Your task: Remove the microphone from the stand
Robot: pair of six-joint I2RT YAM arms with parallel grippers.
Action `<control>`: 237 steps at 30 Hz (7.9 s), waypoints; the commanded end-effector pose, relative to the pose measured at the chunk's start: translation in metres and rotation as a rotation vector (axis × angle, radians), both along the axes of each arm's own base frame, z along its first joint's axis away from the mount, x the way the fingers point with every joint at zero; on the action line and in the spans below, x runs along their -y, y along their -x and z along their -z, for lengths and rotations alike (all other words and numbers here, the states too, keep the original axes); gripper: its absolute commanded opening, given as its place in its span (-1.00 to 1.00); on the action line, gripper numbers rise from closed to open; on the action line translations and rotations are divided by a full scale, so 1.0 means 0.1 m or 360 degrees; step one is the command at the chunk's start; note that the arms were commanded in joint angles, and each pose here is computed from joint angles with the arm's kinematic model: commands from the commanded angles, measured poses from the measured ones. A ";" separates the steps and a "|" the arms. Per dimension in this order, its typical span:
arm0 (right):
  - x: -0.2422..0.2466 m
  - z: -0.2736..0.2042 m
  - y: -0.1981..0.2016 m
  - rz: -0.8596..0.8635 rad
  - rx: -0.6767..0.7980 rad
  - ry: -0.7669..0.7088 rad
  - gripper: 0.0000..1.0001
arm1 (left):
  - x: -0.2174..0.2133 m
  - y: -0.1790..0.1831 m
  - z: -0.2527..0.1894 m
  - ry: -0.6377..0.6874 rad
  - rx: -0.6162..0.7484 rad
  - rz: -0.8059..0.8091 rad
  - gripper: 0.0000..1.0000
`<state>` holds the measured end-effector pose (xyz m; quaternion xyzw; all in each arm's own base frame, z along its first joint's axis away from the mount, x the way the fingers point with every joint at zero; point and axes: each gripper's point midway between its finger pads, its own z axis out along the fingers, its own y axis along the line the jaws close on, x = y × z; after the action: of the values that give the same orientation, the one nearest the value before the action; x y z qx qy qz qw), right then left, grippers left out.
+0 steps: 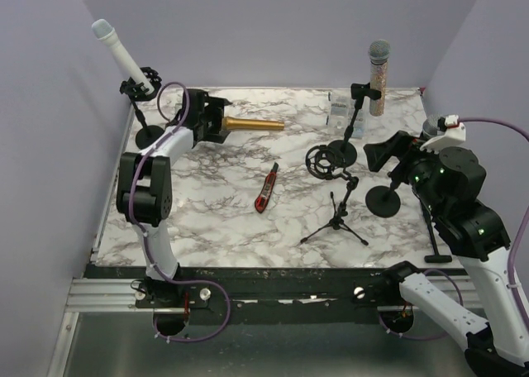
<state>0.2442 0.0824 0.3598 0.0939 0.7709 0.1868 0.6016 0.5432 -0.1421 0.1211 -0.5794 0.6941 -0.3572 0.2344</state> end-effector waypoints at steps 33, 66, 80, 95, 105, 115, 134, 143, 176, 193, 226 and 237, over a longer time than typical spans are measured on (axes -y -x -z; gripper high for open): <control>-0.23 0.78 0.40 -0.0195 -0.0415 -0.0177 1.00 | 1.78 3.17 -1.79 -0.0180 0.1711 0.1853 0.98; -0.65 2.04 0.52 -0.0430 -0.0851 -0.0344 0.39 | 1.99 3.53 -2.11 -0.0889 0.1667 0.1772 0.81; -0.71 2.04 0.55 -0.0494 -0.0873 -0.0350 -0.35 | 1.93 3.51 -2.07 -0.0921 0.1690 0.1735 0.81; -1.01 2.28 0.38 -0.0737 -0.0809 -0.0407 -0.99 | 1.75 3.51 -2.07 -0.0991 0.1672 0.1666 0.82; -0.66 2.56 0.23 -0.0251 -0.0966 0.0023 -0.99 | 1.70 3.48 -2.08 -0.1017 0.1682 0.1615 0.82; -0.98 2.36 0.22 -0.0400 -0.0912 -0.0056 -0.34 | 1.66 3.48 -2.07 -0.1041 0.1679 0.1610 0.82; -1.09 2.12 0.35 -0.0724 -0.0678 -0.0618 0.44 | 1.70 3.53 -2.06 -0.0997 0.1677 0.1654 0.84; -1.15 1.96 0.43 -0.1147 -0.0631 -0.1011 0.13 | 1.77 3.53 -2.10 -0.0977 0.1686 0.1684 0.92; -0.69 2.33 -0.01 -0.0537 -0.0696 -0.0287 -0.99 | 1.62 3.36 -2.04 -0.1097 0.1565 0.1537 0.93; -1.00 2.49 0.07 -0.0334 -0.0639 0.0112 -0.99 | 1.53 3.36 -2.07 -0.1116 0.1586 0.1500 0.94; -0.90 2.74 0.10 -0.0278 -0.0699 0.0186 -0.99 | 3.37 3.03 -3.08 -0.1197 0.1922 0.2015 0.98; -0.90 2.70 0.11 -0.0290 -0.0688 0.0178 -0.99 | 3.80 2.83 -2.75 -0.1368 0.1938 0.1925 0.98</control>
<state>0.2501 0.2066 0.1407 0.0439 0.8518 0.2708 0.4463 0.2476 -0.5124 0.3912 0.3072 0.7179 -0.3849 0.4921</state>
